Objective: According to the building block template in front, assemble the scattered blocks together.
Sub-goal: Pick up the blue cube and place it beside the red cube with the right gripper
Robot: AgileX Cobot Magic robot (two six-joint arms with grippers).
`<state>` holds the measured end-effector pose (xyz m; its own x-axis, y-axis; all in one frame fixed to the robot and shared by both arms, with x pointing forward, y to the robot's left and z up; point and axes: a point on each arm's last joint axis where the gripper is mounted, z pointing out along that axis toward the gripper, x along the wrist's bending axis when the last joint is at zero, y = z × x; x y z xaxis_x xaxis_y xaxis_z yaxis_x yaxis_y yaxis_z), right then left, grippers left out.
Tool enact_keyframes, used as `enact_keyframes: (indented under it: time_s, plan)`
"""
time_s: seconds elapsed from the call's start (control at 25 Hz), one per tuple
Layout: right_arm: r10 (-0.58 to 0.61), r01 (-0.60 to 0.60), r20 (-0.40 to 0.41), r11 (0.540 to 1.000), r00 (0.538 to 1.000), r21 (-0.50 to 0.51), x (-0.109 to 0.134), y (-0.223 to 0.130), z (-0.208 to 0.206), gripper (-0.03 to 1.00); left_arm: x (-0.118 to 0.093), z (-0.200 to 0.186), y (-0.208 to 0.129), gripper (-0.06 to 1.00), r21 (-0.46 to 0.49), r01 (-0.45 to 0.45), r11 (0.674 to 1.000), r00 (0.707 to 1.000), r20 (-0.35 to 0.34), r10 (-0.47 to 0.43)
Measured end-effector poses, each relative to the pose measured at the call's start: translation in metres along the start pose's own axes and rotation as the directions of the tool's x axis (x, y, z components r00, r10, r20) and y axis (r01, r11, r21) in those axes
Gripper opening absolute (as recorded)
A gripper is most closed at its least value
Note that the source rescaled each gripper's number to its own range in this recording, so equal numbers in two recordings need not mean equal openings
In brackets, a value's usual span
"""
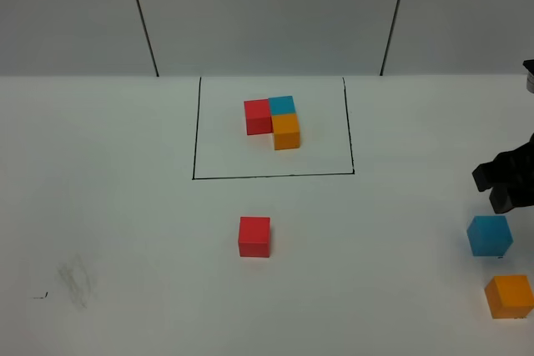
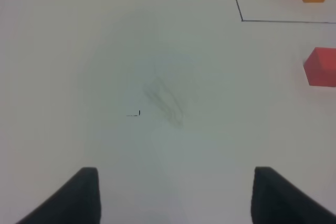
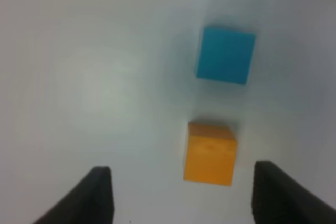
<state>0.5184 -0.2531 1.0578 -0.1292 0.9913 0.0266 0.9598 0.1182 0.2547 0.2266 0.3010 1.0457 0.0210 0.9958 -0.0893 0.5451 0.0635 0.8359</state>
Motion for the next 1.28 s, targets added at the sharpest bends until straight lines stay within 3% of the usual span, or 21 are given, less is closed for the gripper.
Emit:
enact_keyframes:
  time_s: [0.32, 0.56, 1.28]
  plan:
    - [0.029, -0.029, 0.008, 0.997, 1.0, 0.075, 0.0, 0.018, 0.023, 0.24, 0.0, 0.0, 0.0, 0.96, 0.0, 0.0, 1.0, 1.0, 0.0, 0.0]
    - [0.071, -0.078, 0.061, 0.991, 0.996, 0.109, -0.005, 0.023, 0.042, 0.24, 0.0, 0.0, 0.0, 0.96, 0.0, 0.0, 1.0, 1.0, 0.0, 0.0]
    - [0.12, -0.128, 0.104, 0.989, 0.987, 0.074, -0.023, 0.033, 0.066, 0.24, 0.0, 0.0, 0.0, 0.96, 0.0, 0.0, 1.0, 1.0, 0.0, 0.0]
